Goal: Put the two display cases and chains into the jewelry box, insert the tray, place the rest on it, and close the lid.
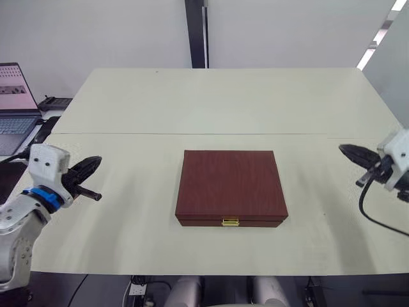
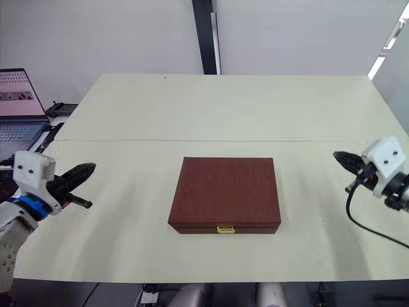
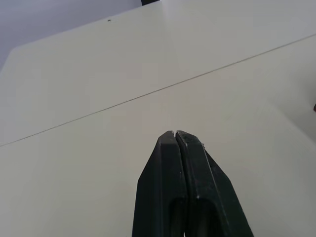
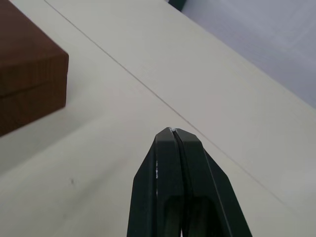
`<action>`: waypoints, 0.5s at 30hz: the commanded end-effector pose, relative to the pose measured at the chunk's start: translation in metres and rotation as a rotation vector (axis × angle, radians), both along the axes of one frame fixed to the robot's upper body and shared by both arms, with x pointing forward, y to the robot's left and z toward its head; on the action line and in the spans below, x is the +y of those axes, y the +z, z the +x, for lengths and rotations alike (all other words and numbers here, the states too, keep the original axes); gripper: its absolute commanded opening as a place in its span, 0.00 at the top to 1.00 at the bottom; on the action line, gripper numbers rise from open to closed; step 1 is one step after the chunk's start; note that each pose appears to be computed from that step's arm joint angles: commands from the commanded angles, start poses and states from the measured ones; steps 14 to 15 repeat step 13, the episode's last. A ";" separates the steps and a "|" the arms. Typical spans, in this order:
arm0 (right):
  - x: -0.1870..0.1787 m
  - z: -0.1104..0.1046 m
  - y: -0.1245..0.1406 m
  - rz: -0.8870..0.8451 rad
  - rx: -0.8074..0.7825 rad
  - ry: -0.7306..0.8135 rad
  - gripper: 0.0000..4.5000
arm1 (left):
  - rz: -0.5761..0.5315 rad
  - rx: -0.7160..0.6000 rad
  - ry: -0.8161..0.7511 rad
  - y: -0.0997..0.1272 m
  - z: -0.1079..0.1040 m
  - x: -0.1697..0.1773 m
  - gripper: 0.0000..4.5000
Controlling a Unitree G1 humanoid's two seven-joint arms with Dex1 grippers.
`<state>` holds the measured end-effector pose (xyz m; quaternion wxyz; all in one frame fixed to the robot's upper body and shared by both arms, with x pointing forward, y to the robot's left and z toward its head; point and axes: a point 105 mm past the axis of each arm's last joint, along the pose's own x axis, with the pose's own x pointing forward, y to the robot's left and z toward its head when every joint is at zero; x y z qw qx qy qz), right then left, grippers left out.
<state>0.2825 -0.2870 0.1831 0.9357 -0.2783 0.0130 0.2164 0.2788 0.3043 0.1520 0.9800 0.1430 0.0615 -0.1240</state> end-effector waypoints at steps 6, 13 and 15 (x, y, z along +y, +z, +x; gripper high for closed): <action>-0.031 -0.009 -0.005 -0.010 -0.075 -0.178 1.00 | 0.097 0.045 0.044 -0.034 -0.008 0.016 1.00; -0.026 -0.013 -0.019 -0.032 -0.024 -0.155 1.00 | 0.069 0.049 0.047 -0.038 -0.008 0.017 1.00; -0.026 -0.013 -0.019 -0.032 -0.024 -0.155 1.00 | 0.069 0.049 0.047 -0.038 -0.008 0.017 1.00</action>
